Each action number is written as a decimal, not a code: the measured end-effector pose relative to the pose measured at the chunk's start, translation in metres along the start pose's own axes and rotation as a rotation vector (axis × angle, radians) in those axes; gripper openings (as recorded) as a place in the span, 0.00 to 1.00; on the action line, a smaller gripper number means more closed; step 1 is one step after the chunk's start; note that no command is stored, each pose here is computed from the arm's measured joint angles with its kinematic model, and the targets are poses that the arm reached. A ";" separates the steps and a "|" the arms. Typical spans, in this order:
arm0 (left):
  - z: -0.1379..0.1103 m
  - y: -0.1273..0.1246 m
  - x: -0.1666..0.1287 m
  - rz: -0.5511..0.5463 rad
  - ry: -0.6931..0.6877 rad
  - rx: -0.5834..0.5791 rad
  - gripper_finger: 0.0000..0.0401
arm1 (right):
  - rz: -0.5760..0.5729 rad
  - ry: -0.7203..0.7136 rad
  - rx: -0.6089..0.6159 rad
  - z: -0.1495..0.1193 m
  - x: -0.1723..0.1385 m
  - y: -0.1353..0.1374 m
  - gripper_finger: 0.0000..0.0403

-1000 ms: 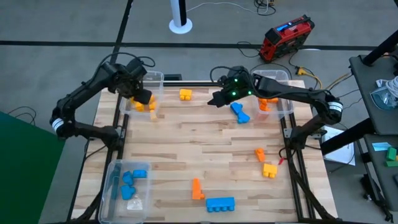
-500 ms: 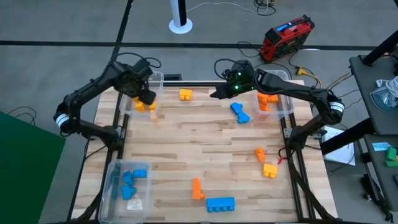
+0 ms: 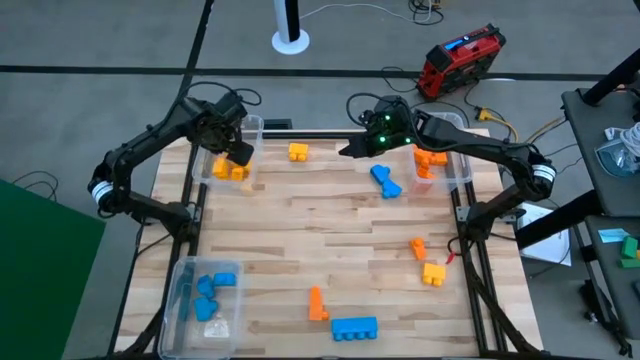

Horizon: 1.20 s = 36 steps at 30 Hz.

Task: Sort blocks
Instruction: Put the top right blue game piece into the bottom left transparent bin

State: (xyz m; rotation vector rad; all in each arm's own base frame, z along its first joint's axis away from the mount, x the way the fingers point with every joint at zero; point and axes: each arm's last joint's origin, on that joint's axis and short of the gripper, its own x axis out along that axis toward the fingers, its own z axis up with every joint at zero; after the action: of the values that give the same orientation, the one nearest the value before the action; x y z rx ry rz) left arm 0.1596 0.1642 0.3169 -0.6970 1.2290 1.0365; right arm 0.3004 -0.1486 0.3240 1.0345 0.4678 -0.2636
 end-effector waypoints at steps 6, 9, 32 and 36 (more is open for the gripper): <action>0.011 -0.008 -0.029 -0.068 -0.164 0.052 0.51 | 0.018 -0.009 0.028 -0.003 -0.012 0.008 0.03; 0.019 -0.018 -0.046 -0.140 -0.290 0.111 0.51 | 0.008 0.018 0.045 -0.010 -0.018 0.013 0.03; 0.041 -0.042 -0.077 -0.369 -0.640 0.298 0.51 | -0.848 0.282 0.007 -0.001 0.002 -0.053 0.03; 0.041 -0.043 -0.077 -0.368 -0.639 0.298 0.51 | -0.877 0.361 -0.028 0.008 0.028 -0.072 0.03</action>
State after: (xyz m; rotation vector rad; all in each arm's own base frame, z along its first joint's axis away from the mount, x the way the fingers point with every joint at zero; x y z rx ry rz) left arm 0.2146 0.1637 0.3963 -0.2998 0.6426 0.6681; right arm 0.2962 -0.1910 0.2590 0.7961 1.2444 -0.8500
